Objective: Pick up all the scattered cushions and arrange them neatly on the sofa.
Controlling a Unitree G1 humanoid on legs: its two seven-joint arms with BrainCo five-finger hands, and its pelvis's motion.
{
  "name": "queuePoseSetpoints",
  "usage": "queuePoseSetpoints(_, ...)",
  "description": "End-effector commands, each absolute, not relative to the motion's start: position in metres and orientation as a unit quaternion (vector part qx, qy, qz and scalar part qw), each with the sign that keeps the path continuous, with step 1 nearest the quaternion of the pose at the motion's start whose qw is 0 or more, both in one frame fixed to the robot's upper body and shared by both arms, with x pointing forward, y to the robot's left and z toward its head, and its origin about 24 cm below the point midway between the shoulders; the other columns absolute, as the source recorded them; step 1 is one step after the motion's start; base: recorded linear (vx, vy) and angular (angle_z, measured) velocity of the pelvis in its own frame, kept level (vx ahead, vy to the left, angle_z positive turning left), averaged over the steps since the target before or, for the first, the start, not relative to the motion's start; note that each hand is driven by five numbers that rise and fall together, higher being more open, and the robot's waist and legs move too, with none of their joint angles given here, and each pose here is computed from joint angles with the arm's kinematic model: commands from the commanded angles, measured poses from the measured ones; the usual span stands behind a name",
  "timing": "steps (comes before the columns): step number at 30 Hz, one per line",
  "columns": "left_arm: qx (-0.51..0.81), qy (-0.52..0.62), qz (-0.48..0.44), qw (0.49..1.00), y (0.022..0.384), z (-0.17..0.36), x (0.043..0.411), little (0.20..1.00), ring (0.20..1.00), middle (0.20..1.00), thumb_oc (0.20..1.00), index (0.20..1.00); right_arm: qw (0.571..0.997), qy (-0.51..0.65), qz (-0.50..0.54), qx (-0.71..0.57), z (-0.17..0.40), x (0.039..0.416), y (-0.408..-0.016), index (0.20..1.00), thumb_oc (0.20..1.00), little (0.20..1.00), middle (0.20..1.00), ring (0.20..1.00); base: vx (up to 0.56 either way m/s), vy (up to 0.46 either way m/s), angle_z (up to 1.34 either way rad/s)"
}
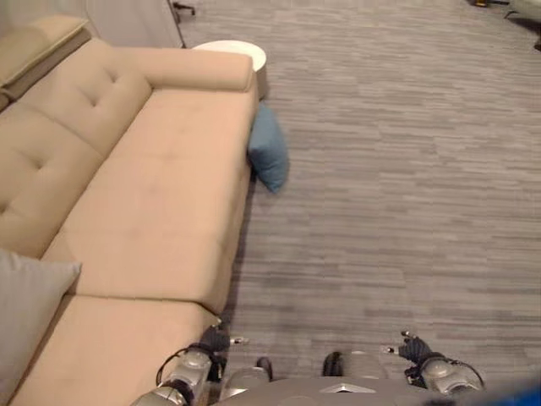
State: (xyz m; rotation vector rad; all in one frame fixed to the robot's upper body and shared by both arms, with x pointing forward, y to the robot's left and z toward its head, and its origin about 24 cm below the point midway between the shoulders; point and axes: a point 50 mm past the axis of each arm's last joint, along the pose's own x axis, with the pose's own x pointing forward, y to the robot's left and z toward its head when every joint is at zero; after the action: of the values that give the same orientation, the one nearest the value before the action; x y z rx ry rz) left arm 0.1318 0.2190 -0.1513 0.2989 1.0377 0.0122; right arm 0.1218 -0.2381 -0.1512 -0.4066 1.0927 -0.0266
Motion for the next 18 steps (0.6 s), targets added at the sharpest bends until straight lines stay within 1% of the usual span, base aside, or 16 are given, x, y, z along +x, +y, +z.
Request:
queuePoseSetpoints(1,0.140,0.480,0.031,0.866,0.226,-0.148,0.136,1.000,1.000,1.000,1.000,1.000,0.844,0.491,-0.008,-0.214,-0.145,0.137,-0.240,1.000,1.000,1.000,1.000,1.000,0.28,-0.084,-0.34)
queuePoseSetpoints(5,0.139,0.479,0.034,0.866,0.227,-0.148,0.136,1.000,1.000,1.000,1.000,1.000,0.848,0.484,-0.008,-0.216,-0.143,0.143,-0.239,1.000,1.000,1.000,1.000,1.000,0.25,-0.136,-0.17)
queuePoseSetpoints(10,0.136,0.488,0.020,0.862,0.219,-0.152,0.130,1.000,1.000,1.000,1.000,1.000,0.842,0.498,-0.012,-0.207,-0.147,0.131,-0.240,1.000,1.000,1.000,1.000,1.000,0.32,-0.204,-0.01)
queuePoseSetpoints(15,0.120,0.481,0.020,0.868,0.213,-0.151,0.136,1.000,1.000,1.000,1.000,1.000,0.842,0.501,-0.027,-0.198,-0.148,0.126,-0.244,1.000,1.000,1.000,1.000,1.000,0.17,-0.267,0.18)
queuePoseSetpoints(18,0.120,0.479,0.021,0.869,0.212,-0.150,0.138,1.000,1.000,1.000,1.000,1.000,0.842,0.501,-0.030,-0.198,-0.147,0.128,-0.245,1.000,1.000,1.000,1.000,1.000,0.21,-0.126,-0.05)
